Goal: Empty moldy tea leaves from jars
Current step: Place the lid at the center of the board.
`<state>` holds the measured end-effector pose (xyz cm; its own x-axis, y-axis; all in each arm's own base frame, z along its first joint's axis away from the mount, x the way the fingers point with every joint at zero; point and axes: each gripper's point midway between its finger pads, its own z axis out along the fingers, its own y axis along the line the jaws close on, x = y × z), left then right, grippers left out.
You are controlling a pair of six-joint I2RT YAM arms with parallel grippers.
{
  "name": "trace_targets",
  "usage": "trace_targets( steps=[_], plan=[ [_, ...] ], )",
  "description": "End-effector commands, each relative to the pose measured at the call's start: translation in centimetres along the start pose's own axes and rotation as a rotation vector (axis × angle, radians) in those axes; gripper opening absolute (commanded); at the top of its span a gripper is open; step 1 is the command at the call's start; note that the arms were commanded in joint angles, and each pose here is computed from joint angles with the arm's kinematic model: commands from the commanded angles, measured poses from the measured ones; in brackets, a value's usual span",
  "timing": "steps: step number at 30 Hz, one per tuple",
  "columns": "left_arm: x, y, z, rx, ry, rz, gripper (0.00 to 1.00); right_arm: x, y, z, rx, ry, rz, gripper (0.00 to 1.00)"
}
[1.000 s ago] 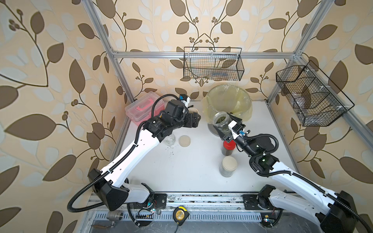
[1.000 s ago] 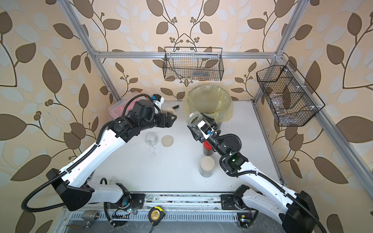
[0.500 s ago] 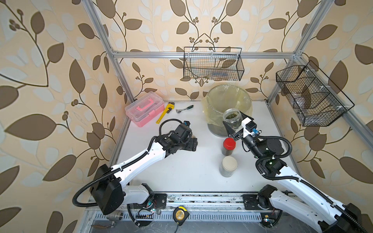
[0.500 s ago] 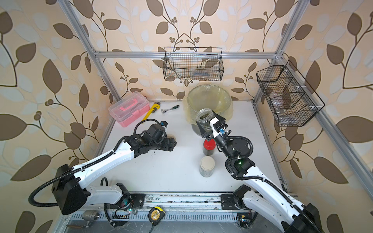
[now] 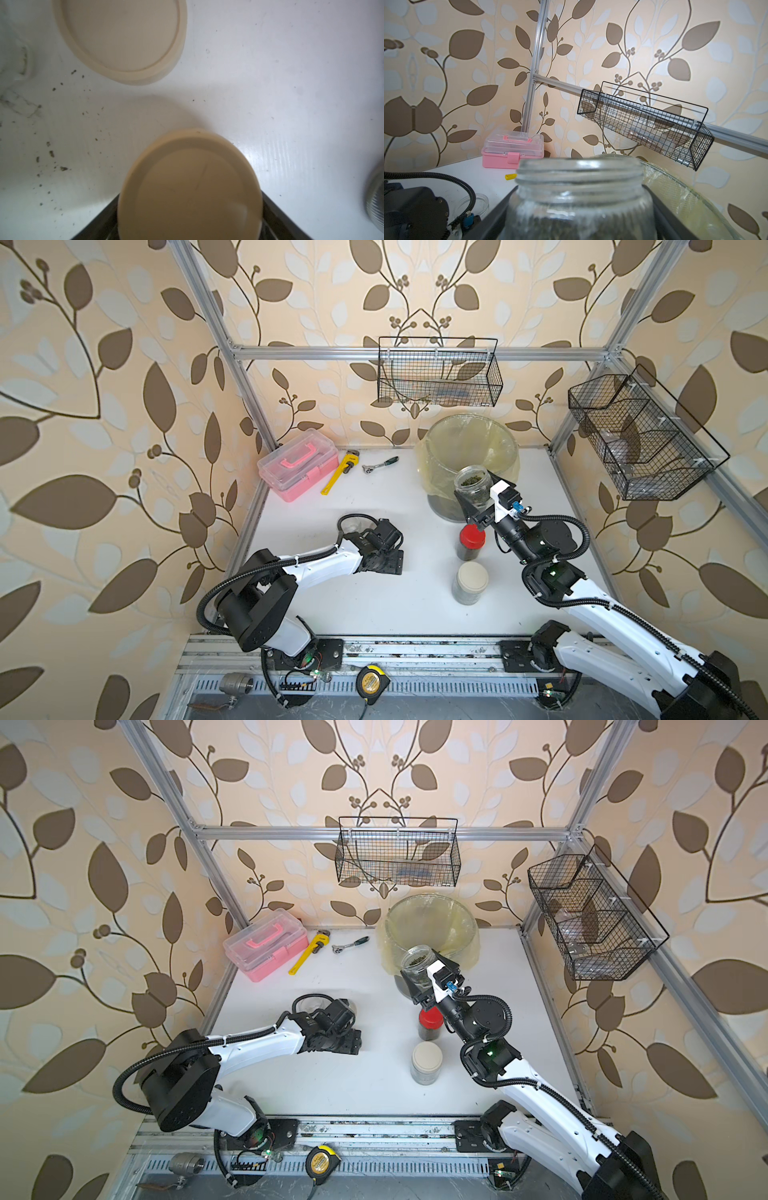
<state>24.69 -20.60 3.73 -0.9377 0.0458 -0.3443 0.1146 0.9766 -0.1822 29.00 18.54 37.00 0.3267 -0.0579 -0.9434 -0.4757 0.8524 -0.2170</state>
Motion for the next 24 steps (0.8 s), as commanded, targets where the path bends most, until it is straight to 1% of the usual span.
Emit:
trace_targets(
  steps=[1, 3, 7, 11, 14, 16, 19, 22, 24],
  plan=[
    [-0.5, -0.1, 0.5, -0.008, -0.032, -0.016, 0.85, -1.7, -0.4, -0.1, 0.011, -0.057, 0.001, 0.42],
    [-0.4, 0.0, 0.8, -0.017, -0.034, -0.018, 0.92, -1.7, -0.4, -0.2, 0.011, -0.056, 0.001, 0.42],
    [-0.3, 0.2, 0.9, -0.022, -0.034, -0.017, 0.99, -1.5, -0.4, -0.2, 0.009, -0.052, 0.002, 0.42],
    [-0.5, 0.2, 0.6, -0.022, -0.043, -0.02, 0.99, -1.5, -0.3, -0.1, 0.007, -0.05, 0.003, 0.42],
    [-1.5, -0.4, -0.7, 0.006, -0.084, -0.026, 0.99, -1.4, -0.3, 0.0, 0.006, -0.048, 0.005, 0.42],
    [-3.0, -1.2, -2.7, 0.037, -0.139, -0.024, 0.99, -1.2, -0.2, 0.1, 0.004, -0.042, 0.007, 0.42],
    [-5.9, -2.7, -6.8, 0.103, -0.259, -0.004, 0.99, -0.8, -0.2, 0.2, 0.003, -0.035, 0.015, 0.42],
    [-9.3, -4.6, -11.9, 0.182, -0.402, 0.024, 0.99, -0.7, -0.1, 0.3, 0.001, -0.034, 0.021, 0.42],
    [-11.5, -6.3, -15.8, 0.266, -0.504, 0.037, 0.99, -0.7, -0.1, 0.3, -0.002, -0.034, 0.023, 0.42]
  ],
)
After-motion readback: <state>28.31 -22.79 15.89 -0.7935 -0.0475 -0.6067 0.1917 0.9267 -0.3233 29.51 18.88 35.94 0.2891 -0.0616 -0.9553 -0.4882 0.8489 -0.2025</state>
